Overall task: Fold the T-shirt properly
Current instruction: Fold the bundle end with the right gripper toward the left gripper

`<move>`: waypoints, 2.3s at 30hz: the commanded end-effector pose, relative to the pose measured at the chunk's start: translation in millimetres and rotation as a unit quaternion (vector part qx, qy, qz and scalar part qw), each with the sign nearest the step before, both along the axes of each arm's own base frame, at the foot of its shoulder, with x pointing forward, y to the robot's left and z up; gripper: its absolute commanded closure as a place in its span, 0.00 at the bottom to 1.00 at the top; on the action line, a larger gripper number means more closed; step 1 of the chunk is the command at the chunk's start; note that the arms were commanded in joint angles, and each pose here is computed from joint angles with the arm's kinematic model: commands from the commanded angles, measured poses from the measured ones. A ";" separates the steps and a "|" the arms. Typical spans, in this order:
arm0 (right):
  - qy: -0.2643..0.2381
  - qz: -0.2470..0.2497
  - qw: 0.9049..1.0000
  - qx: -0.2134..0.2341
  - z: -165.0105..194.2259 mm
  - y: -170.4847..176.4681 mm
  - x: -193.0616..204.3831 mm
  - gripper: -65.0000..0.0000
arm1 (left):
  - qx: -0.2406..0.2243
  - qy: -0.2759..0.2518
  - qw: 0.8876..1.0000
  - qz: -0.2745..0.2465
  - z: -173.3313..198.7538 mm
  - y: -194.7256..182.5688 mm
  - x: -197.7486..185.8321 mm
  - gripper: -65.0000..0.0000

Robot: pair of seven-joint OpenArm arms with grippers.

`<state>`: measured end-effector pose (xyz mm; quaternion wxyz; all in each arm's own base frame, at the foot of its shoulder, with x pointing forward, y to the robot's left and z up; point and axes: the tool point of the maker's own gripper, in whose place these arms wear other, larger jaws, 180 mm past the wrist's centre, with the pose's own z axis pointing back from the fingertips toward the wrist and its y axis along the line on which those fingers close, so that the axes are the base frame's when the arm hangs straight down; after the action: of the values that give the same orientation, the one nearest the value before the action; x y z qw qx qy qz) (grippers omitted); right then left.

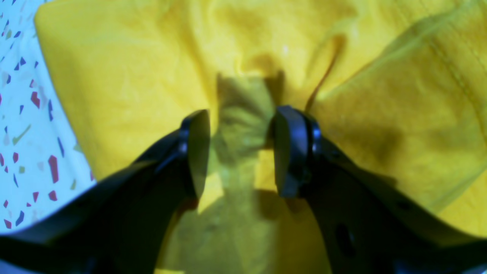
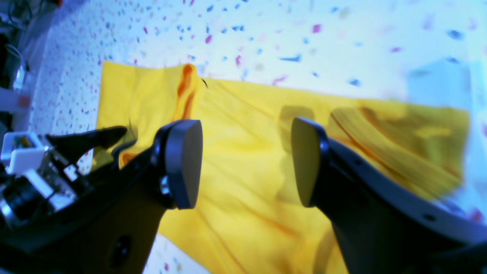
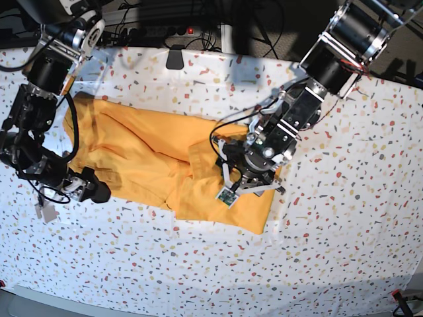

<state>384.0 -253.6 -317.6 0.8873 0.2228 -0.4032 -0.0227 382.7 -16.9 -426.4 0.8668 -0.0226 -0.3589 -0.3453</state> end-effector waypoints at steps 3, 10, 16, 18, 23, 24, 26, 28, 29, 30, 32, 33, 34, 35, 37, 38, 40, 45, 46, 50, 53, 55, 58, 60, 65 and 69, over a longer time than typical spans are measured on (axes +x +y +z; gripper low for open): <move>-0.023 -0.043 0.999 -0.012 17.1 -41.7 -7.2 0.44 | 0.033 0.025 0.999 0.016 -10.6 18.0 -5.3 0.58; 0.037 -0.083 0.995 -0.034 -19.1 -81.3 -60.7 0.44 | 0.032 0.024 0.999 0.016 -10.0 17.2 -4.8 0.58; 0.032 -0.099 0.994 -0.017 -38.7 -76.7 -66.5 0.44 | 0.033 0.025 0.999 0.016 -10.4 17.8 -5.1 0.58; 0.036 -0.111 0.993 -0.005 -48.8 -79.0 -66.5 0.44 | 0.035 0.025 0.999 0.016 -10.4 18.3 -5.0 0.58; 0.069 -0.130 0.988 0.041 -80.0 -75.9 -74.6 0.44 | 0.035 0.025 0.999 0.016 -10.4 18.1 -5.1 0.58; 0.073 -0.132 0.987 0.052 -83.7 -74.2 -75.8 0.44 | 0.035 0.025 0.999 0.016 -10.4 18.1 -5.0 0.58; 0.078 -0.129 0.986 0.075 -85.5 -68.5 -75.0 0.44 | 0.035 0.025 0.999 0.016 -10.4 18.1 -5.1 0.58; 0.082 -0.117 0.985 0.096 -82.5 -60.6 -74.3 0.44 | 0.035 0.025 0.999 0.016 -10.6 18.3 -5.2 0.58; 0.085 -0.109 0.985 0.106 -80.2 -56.4 -73.8 0.44 | 0.035 0.025 0.999 0.016 -10.4 18.2 -5.0 0.58; 0.088 -0.102 0.984 0.115 -78.3 -52.5 -73.7 0.44 | 0.035 0.025 0.999 0.016 -10.5 18.2 -5.1 0.58; 0.086 -0.093 0.984 0.128 -73.8 -47.8 -71.2 0.46 | 0.035 0.025 0.999 0.016 -10.5 18.2 -5.1 0.58; 0.084 -0.093 0.984 0.129 -72.5 -47.7 -69.6 0.53 | 0.035 0.025 0.999 0.016 -10.3 18.2 -4.9 0.58; 0.082 -0.093 0.984 0.128 -71.3 -48.2 -67.9 0.63 | 0.035 0.025 0.999 0.016 -10.0 17.9 -4.7 0.58; 0.079 -0.093 0.984 0.128 -69.9 -48.4 -66.1 0.75 | 0.035 0.024 0.999 0.016 -9.5 17.8 -4.6 0.58; 0.074 -0.094 0.985 0.127 -67.0 -48.9 -62.2 1.00 | 0.034 0.023 0.999 0.015 -7.6 16.7 -4.4 0.58; 0.070 -0.095 0.985 0.127 -65.2 -49.3 -60.1 1.00 | 0.033 0.021 0.999 0.014 -5.3 15.9 -4.0 0.58; 0.059 -0.099 0.985 0.128 -61.3 -51.1 -55.3 1.00 | 0.032 0.019 0.999 0.013 0.5 13.2 -3.9 0.58; 0.045 -0.098 0.986 0.126 -51.5 -51.9 -43.8 1.00 | 0.010 -0.012 1.000 0.003 31.6 -2.4 1.4 0.58; 0.042 -0.097 0.986 0.125 -48.9 -52.0 -40.8 1.00 | 0.005 -0.018 1.000 0.003 39.2 -5.2 2.1 0.58; 0.027 -0.095 0.988 0.121 -36.9 -52.8 -27.3 1.00 | -0.023 -0.018 1.000 -0.002 61.1 -19.4 -8.1 0.58; 0.008 -0.090 0.987 0.135 -24.1 -49.8 -17.5 1.00 | -0.040 -0.023 0.999 -0.010 68.2 -26.6 -17.9 0.58; -0.003 -0.071 0.985 0.160 -11.4 -40.7 -11.5 1.00 | -0.038 -0.030 0.999 -0.012 71.4 -25.0 -20.5 0.58; -0.007 -0.043 0.986 0.161 -1.4 -26.6 -0.3 1.00 | 0.005 -0.070 0.997 -0.009 86.4 -12.1 -14.1 0.58; -0.002 -0.018 0.988 0.152 0.6 -12.8 6.8 1.00 | 0.058 -0.111 0.992 0.012 104.3 4.7 -6.0 0.58; 0.001 0.063 0.985 0.162 8.5 38.0 18.0 1.00 | 0.130 -0.198 0.964 0.123 145.9 58.0 5.3 0.58; 0.004 0.129 0.975 0.181 13.9 81.0 15.5 1.00 | 0.161 -0.169 0.964 0.128 118.7 82.9 -11.7 0.58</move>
<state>386.7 -166.6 -328.1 0.8444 0.4259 -0.3247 0.0126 361.7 68.8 -324.0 0.8330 0.2193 -0.4158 -0.2919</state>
